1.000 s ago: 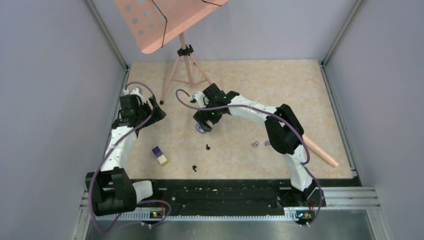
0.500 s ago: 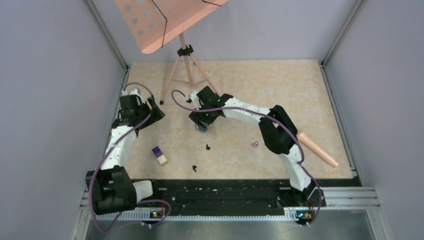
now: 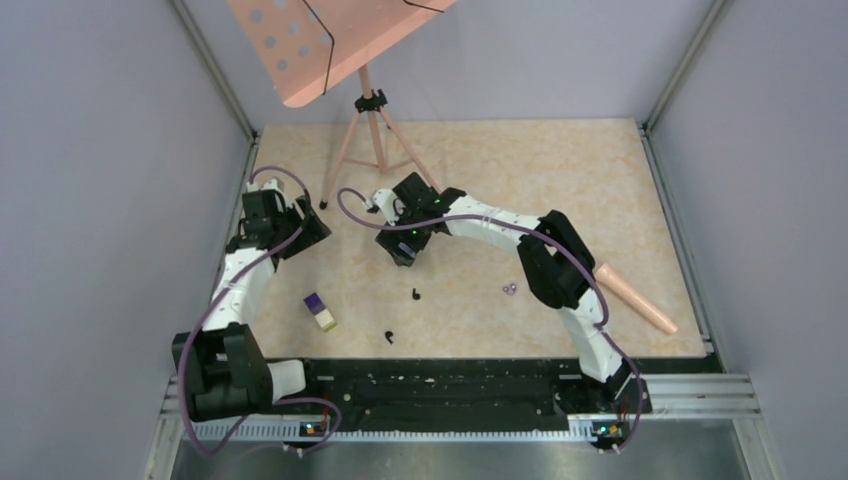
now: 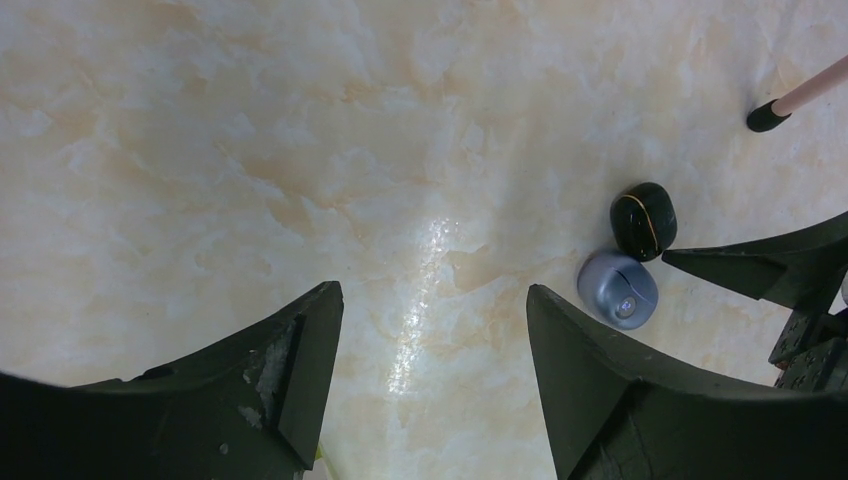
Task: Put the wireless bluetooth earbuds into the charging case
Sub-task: Pick up the charging case at the center of the board.
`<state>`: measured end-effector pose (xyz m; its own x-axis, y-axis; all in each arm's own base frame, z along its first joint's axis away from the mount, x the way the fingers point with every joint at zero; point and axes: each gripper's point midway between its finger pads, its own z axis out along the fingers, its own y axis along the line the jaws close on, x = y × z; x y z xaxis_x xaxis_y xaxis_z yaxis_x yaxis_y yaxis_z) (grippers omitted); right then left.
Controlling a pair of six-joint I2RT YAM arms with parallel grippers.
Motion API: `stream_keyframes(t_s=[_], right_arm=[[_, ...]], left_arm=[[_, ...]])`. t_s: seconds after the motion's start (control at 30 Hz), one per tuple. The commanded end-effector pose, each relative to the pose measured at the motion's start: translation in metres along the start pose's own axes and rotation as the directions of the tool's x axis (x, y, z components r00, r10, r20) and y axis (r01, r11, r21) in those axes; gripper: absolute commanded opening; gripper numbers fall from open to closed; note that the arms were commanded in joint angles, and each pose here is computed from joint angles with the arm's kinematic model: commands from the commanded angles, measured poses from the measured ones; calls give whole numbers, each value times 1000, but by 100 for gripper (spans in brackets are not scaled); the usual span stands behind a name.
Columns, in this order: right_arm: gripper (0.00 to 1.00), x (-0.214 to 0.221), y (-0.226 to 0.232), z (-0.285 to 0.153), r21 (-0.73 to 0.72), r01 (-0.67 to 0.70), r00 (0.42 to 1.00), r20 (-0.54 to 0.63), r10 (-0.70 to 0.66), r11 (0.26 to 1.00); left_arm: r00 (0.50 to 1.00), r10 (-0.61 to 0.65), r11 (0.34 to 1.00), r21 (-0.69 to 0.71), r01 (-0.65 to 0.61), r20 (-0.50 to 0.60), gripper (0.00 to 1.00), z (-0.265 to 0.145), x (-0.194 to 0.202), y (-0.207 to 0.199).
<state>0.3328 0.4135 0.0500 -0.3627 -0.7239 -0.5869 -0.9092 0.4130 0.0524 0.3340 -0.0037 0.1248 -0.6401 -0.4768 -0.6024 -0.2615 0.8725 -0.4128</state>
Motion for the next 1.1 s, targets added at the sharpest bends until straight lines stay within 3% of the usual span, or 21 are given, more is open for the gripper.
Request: stream_keyframes(t_s=[0.0, 0.47, 0.97, 1.07], right_arm=[[78, -19, 16, -8, -65, 120, 992, 51, -117, 991], [70, -12, 0, 10, -15, 220, 975, 36, -219, 975], [68, 3, 7, 19, -65, 209, 978, 9, -208, 976], [62, 5, 6, 20, -62, 208, 978, 4, -208, 976]], left_arm=[[1000, -7, 1000, 22, 7, 29, 73, 1, -12, -6], [1000, -9, 1000, 26, 8, 20, 72, 1, -8, -5], [1000, -6, 1000, 26, 6, 12, 72, 3, -6, -4], [1000, -7, 1000, 25, 7, 8, 72, 4, -4, -4]])
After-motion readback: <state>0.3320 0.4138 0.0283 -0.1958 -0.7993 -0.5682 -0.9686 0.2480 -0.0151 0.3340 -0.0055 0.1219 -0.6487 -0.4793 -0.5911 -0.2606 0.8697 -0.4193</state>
